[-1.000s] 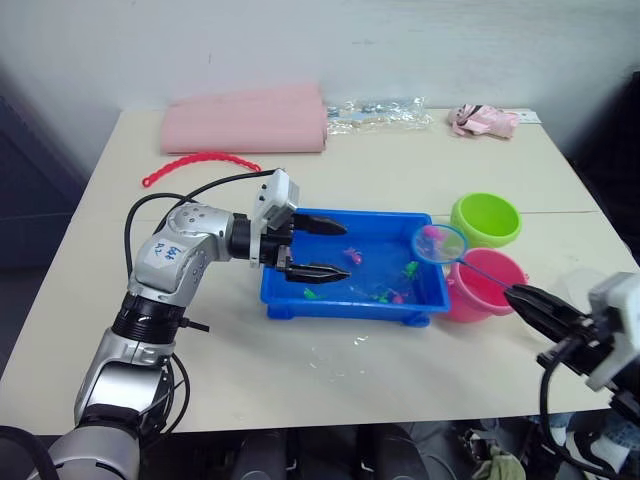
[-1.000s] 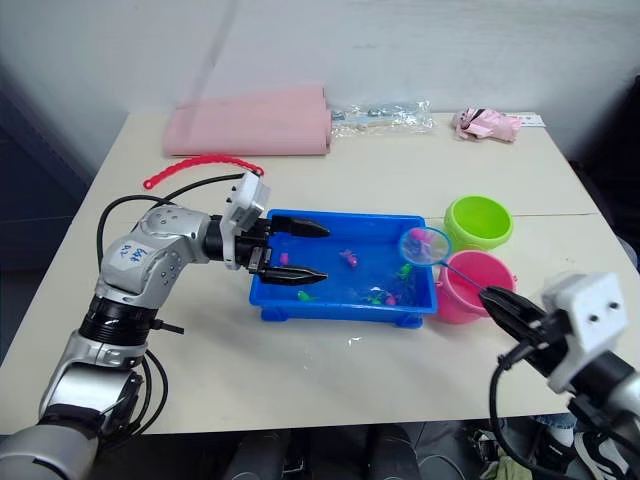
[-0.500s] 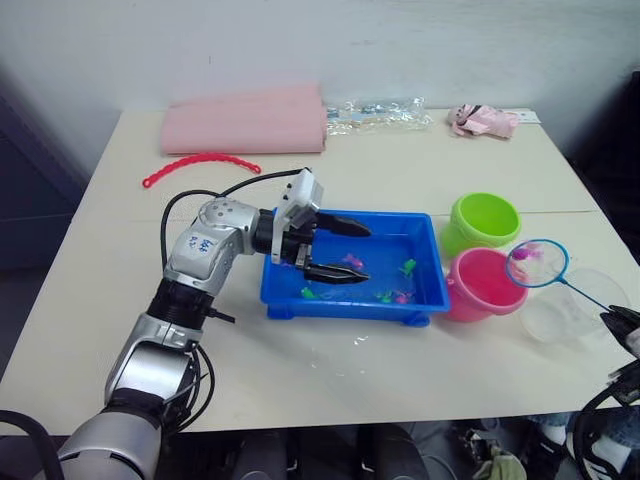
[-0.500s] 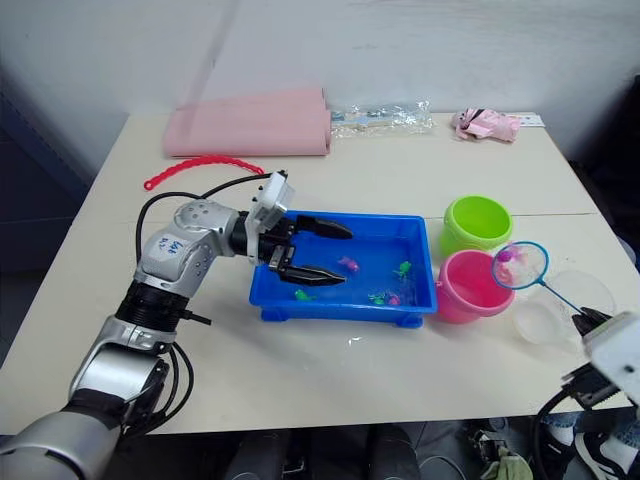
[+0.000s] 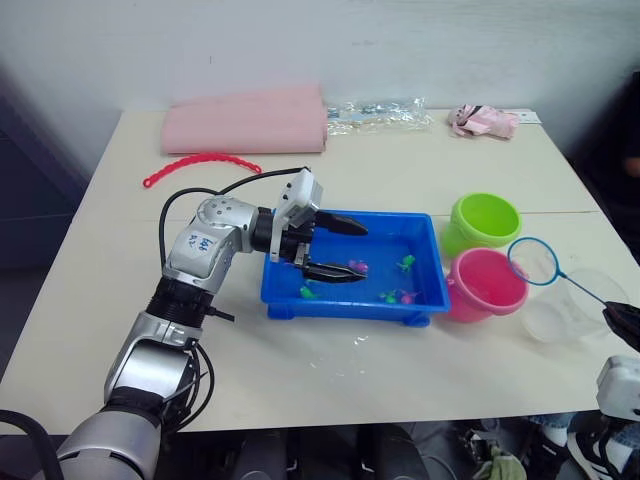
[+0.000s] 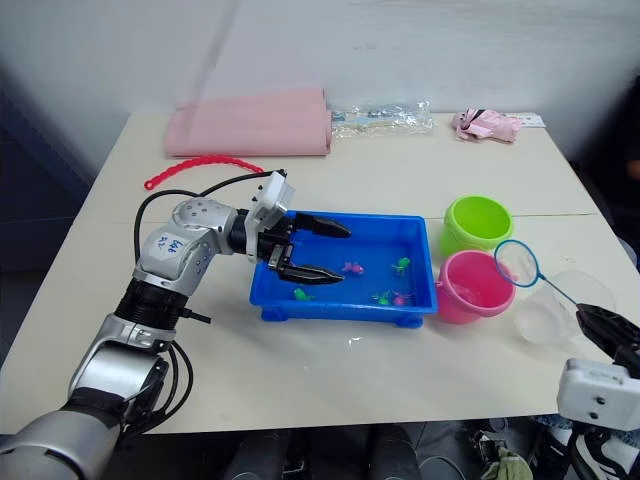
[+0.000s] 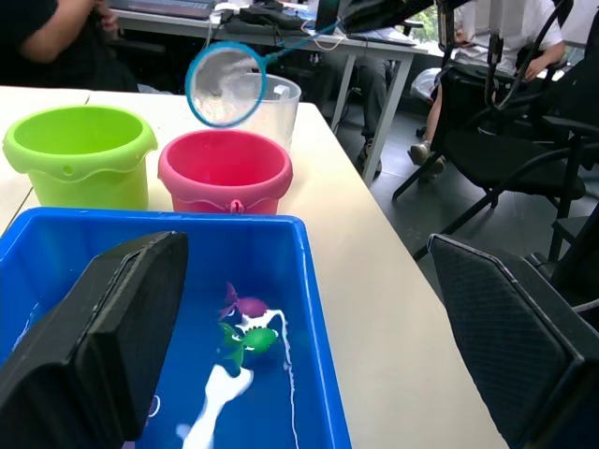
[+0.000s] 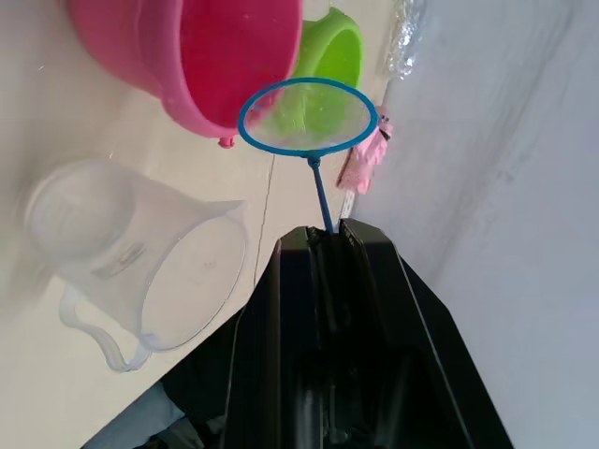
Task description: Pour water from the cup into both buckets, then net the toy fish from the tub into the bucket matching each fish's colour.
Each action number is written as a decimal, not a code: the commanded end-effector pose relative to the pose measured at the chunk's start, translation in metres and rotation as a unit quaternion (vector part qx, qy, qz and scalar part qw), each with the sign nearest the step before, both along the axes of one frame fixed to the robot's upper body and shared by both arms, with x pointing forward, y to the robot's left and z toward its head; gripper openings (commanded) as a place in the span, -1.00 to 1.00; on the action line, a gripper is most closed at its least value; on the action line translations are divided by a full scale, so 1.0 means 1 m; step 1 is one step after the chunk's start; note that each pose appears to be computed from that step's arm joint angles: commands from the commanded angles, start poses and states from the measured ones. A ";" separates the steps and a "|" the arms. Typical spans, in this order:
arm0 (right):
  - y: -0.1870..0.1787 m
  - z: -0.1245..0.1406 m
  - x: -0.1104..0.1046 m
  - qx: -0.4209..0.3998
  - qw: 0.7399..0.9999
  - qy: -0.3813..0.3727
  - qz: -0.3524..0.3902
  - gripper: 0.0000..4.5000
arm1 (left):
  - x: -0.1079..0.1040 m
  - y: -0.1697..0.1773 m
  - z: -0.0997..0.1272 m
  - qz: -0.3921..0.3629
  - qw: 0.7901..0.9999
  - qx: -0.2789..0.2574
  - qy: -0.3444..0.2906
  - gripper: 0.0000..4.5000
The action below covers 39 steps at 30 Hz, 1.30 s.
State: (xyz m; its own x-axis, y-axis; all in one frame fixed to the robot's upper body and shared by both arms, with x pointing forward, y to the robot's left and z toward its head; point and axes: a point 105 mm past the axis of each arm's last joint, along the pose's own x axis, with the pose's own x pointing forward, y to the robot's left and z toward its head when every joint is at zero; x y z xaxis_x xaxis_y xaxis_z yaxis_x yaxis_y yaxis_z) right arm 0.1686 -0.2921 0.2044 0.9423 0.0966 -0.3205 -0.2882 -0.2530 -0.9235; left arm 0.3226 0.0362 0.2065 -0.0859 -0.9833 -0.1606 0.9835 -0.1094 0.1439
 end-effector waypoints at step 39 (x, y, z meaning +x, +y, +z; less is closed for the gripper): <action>0.082 -0.013 0.122 -0.023 0.940 0.223 0.257 -1.00 | -0.029 0.041 -0.014 0.105 0.993 0.047 -0.036 0.99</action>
